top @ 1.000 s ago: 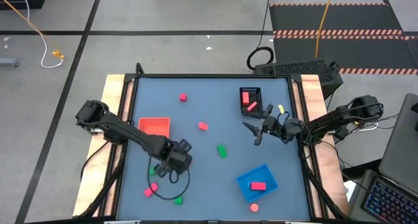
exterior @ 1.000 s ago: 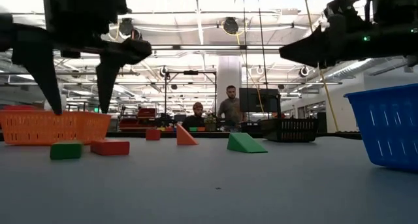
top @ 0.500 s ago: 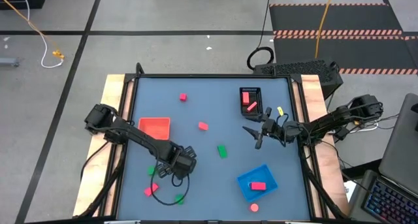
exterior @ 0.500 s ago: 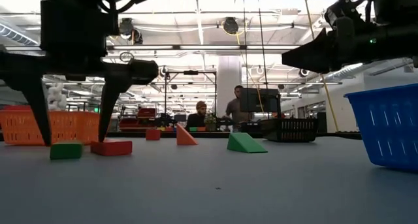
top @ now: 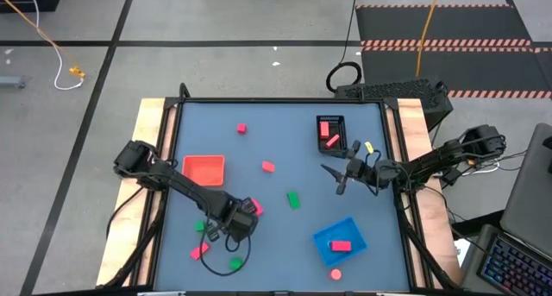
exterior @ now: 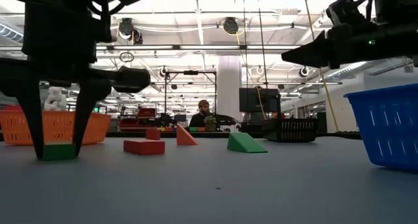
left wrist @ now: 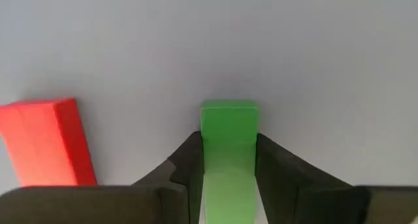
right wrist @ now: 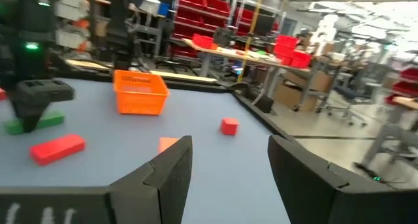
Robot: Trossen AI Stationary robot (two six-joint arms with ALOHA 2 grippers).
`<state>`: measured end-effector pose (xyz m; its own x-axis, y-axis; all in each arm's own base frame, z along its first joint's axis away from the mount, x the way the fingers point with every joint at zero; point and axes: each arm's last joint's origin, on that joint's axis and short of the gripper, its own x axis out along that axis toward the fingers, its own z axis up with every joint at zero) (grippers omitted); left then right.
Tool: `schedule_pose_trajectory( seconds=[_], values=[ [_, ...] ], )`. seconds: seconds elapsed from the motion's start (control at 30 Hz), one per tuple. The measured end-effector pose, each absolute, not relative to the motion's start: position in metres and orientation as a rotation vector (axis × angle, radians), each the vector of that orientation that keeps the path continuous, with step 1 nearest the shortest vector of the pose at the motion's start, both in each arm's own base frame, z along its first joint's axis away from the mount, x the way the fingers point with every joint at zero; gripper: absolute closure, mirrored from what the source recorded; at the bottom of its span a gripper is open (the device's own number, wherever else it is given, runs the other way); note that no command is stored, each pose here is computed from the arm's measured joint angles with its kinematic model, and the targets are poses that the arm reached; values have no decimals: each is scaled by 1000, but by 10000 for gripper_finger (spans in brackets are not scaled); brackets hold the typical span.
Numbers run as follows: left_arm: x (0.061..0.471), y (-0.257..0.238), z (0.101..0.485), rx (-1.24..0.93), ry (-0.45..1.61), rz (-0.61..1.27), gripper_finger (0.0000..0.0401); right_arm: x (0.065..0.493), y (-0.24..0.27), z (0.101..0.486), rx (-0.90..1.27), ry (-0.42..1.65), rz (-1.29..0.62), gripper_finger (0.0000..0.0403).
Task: Sort & place blocks by color
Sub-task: Put the green block into the orange bin
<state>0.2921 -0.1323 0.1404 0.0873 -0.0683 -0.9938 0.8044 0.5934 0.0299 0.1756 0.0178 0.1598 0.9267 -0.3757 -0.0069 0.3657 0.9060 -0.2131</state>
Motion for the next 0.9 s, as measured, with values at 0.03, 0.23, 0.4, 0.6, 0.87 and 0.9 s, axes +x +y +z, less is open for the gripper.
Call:
schedule_pose_trajectory(
  seconds=[0.03,0.23,0.4,0.6,0.87,0.9],
  values=[
    [292,-130,140,695,1350,-708,294,176,17,160,-220,50,-393,206],
    [287,-99,159,626,1459,-398,294,175,17,160,-250,54,-414,206],
    [273,-63,195,391,1506,-154,294,175,17,161,-251,52,-414,206],
    [255,-40,233,325,1428,-95,294,175,17,161,-248,48,-415,206],
    [231,-18,254,209,1457,69,294,175,17,158,-233,75,-411,206],
    [228,-15,254,186,1492,98,294,175,17,158,-225,74,-411,206]
  ],
)
